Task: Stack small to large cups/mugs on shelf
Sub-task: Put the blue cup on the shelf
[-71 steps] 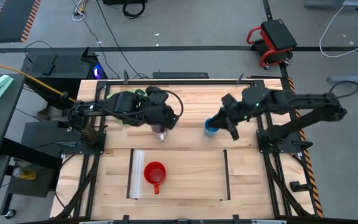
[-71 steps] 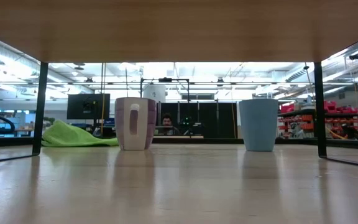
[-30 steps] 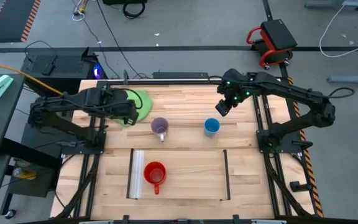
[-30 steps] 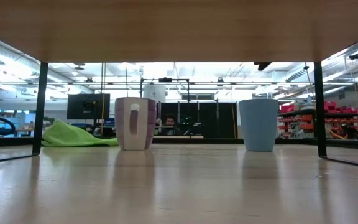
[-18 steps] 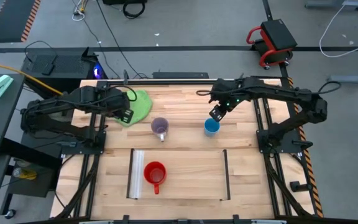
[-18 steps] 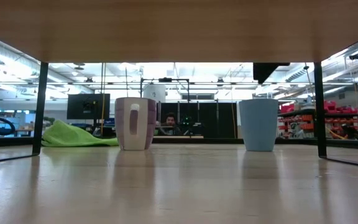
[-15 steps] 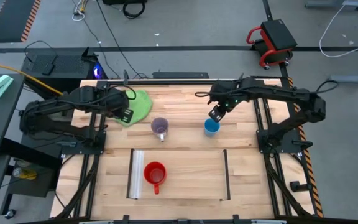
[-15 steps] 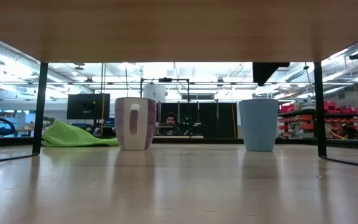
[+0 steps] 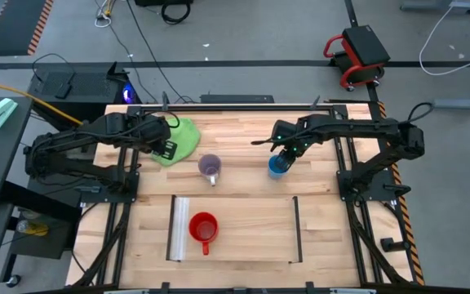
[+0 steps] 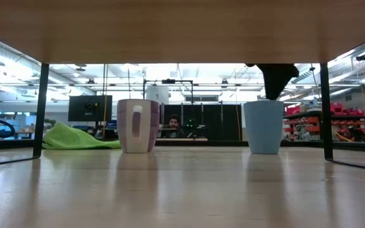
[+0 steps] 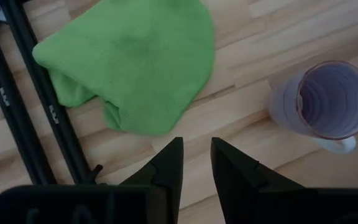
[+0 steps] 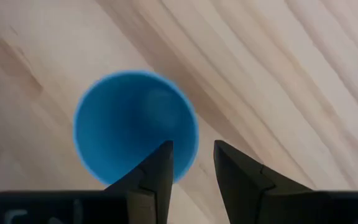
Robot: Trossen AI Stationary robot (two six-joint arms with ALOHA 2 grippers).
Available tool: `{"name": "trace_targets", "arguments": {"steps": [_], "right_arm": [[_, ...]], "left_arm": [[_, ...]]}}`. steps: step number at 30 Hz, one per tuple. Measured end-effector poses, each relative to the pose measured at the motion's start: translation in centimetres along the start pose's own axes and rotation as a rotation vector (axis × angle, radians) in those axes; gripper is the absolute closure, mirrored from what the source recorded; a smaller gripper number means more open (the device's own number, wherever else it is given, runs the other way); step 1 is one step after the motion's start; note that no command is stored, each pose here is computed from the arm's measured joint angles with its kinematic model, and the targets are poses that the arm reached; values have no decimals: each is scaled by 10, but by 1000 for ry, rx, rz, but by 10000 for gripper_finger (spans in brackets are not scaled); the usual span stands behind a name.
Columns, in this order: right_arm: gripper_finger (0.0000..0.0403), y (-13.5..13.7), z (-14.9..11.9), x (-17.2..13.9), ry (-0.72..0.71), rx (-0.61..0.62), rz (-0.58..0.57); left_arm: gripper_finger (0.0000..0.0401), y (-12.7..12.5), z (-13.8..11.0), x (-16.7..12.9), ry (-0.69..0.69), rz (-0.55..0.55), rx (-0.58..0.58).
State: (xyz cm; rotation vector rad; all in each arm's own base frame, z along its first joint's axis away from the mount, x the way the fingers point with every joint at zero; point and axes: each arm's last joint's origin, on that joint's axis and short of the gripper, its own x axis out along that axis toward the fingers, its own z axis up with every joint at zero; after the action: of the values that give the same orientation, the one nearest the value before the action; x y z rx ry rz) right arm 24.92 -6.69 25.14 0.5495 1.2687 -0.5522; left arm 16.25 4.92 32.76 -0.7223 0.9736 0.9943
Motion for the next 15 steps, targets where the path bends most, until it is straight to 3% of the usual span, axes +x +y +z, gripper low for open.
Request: {"name": "trace_targets", "arguments": {"steps": [15], "right_arm": [[280,2,2,16,-1,2,3]], "left_arm": [[306,0,0,0,1,1,-1]]}}
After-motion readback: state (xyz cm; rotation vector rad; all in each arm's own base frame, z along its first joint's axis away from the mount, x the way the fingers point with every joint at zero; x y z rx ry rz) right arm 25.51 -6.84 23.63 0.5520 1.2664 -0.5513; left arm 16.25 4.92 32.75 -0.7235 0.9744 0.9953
